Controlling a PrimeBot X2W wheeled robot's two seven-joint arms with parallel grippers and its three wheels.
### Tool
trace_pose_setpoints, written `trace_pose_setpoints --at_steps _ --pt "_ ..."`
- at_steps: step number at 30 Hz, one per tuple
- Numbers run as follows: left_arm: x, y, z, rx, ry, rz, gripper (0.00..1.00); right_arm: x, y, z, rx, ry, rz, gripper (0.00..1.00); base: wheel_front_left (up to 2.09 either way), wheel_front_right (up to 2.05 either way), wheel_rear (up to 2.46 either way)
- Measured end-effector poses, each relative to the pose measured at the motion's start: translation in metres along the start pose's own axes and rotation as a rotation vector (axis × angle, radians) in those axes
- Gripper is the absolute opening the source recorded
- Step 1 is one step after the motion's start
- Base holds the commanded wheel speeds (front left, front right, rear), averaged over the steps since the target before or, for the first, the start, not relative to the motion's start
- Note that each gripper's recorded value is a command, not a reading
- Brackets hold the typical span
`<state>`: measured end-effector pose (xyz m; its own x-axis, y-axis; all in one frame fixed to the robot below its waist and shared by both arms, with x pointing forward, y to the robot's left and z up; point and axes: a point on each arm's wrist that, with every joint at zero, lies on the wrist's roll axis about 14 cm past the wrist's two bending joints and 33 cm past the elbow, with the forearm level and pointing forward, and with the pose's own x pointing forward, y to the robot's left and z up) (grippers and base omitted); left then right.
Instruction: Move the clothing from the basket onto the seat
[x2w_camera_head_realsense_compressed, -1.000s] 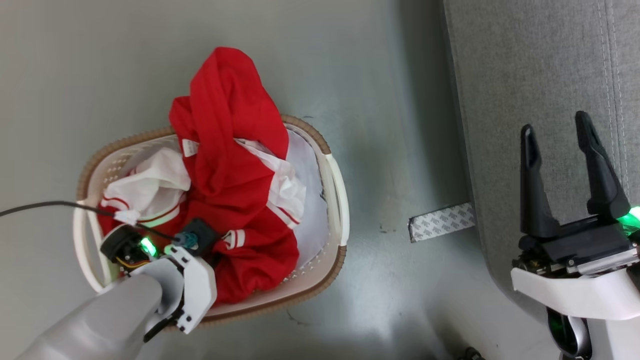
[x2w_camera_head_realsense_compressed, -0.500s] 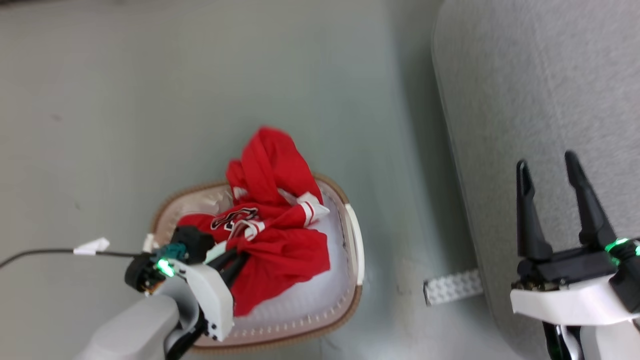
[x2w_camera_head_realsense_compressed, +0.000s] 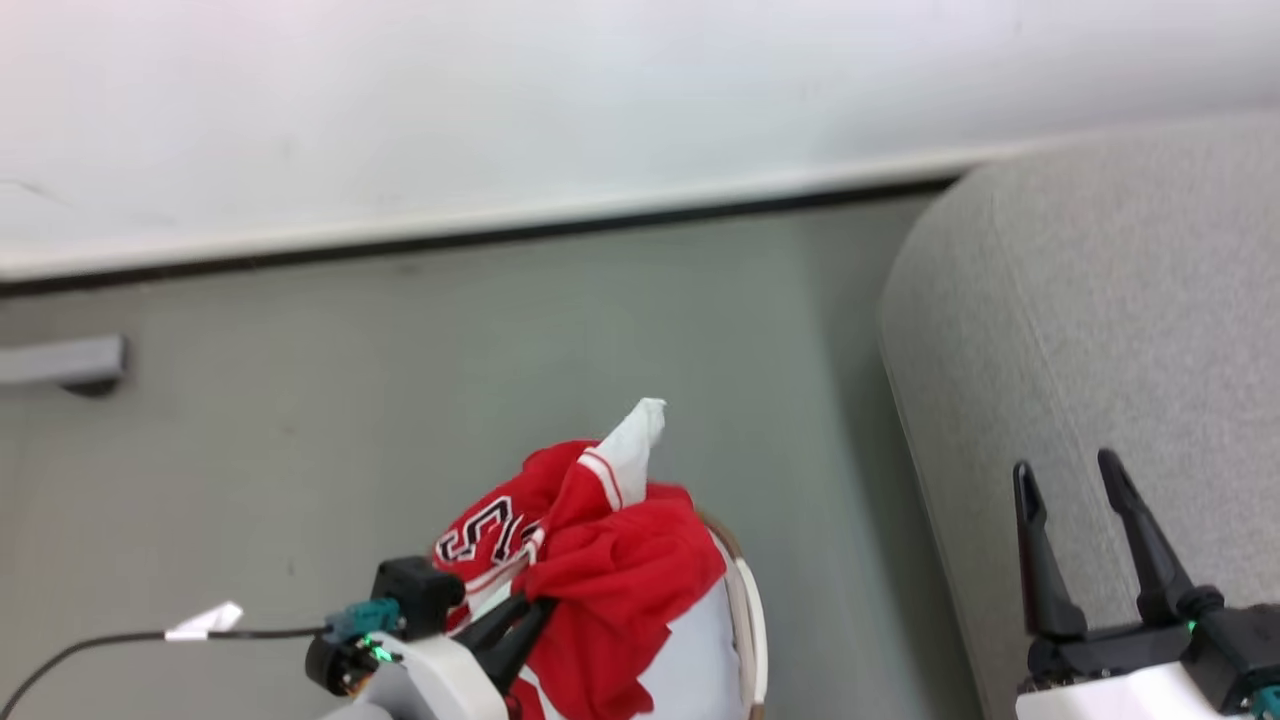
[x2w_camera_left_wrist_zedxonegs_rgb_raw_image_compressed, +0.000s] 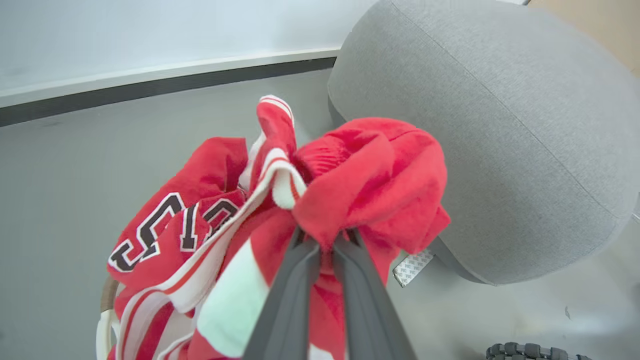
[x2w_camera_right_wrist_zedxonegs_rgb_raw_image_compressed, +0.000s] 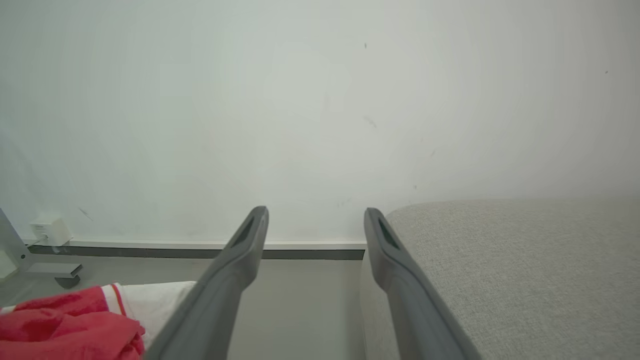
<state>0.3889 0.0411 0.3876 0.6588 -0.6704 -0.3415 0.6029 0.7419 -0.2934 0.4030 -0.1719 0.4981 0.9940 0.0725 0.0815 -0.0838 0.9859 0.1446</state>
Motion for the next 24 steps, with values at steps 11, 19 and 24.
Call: trace_pose_setpoints --at_steps 11,19,24 --pt "-0.050 -0.036 0.072 0.097 -0.226 0.013 0.00 -0.033 0.015 0.025 0.011 -0.059 0.032 1.00 0.00 0.00 0.00" --pt "-0.070 -0.069 0.103 0.133 -0.303 -0.045 0.00 -0.044 0.019 0.031 0.019 -0.073 0.040 1.00 0.00 0.00 0.00" --pt "-0.075 -0.083 0.115 0.145 -0.331 -0.078 0.00 -0.048 0.017 0.031 0.021 -0.075 0.030 1.00 0.00 0.00 0.00"
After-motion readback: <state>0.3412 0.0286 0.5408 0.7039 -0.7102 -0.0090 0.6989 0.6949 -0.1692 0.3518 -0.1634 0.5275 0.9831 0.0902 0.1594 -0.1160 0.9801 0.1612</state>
